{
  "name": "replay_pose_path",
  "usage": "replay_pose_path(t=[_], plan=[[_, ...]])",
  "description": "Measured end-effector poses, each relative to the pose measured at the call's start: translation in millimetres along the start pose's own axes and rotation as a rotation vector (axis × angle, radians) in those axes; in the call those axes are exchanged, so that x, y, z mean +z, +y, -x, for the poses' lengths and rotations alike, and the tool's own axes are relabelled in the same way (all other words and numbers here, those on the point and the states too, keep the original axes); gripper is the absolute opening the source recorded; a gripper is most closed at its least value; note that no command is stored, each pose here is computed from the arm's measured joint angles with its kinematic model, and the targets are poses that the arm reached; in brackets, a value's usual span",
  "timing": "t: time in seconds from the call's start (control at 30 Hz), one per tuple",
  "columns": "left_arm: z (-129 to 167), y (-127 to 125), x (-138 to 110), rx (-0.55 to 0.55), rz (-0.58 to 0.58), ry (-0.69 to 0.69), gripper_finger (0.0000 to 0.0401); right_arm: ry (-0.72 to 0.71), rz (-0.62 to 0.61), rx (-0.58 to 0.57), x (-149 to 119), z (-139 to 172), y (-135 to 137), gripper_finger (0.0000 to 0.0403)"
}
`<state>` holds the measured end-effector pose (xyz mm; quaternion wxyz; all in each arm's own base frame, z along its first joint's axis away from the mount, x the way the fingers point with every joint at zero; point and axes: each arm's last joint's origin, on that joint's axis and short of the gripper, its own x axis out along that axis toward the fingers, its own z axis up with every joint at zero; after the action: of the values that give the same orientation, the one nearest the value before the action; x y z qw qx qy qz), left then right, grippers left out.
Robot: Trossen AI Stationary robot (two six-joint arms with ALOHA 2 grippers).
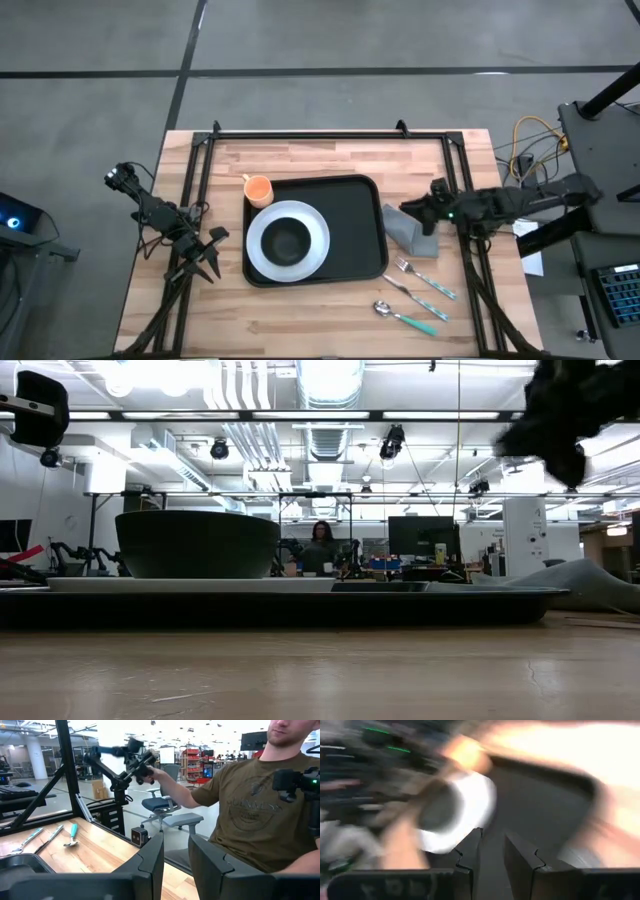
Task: Set up tray
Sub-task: Put the gray table napkin to the right of the white plate on the black serving tray
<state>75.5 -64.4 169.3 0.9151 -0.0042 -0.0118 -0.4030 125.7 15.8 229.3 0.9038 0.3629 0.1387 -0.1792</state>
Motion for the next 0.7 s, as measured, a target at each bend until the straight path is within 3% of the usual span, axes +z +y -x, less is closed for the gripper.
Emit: replay_pose_path(t=[0.13, 0.2, 0.4, 0.57, 0.7], plan=[[0, 0, 0, 0.0, 0.0, 0.0, 0.0071, 0.096, -0.225, -0.499, -4, 14, -8, 0.0068], [0, 0, 0, 0.0, 0.0, 0.0, 0.0071, 0.129, -0.318, -0.615, -8, 20, -8, 0.0068], [0, 0, 0, 0.0, 0.0, 0.001, 0.0071, 0.181, -0.431, -0.413, -24, 14, 13, 0.0068], [0, 0, 0, 0.0, 0.0, 0.0, 0.0071, 0.24, -0.546, -0.346, -42, 12, 16, 0.0068], [0, 0, 0, 0.0, 0.0, 0.001, 0.0071, 0.305, -0.643, -0.208, -53, 8, 30, 0.0068]])
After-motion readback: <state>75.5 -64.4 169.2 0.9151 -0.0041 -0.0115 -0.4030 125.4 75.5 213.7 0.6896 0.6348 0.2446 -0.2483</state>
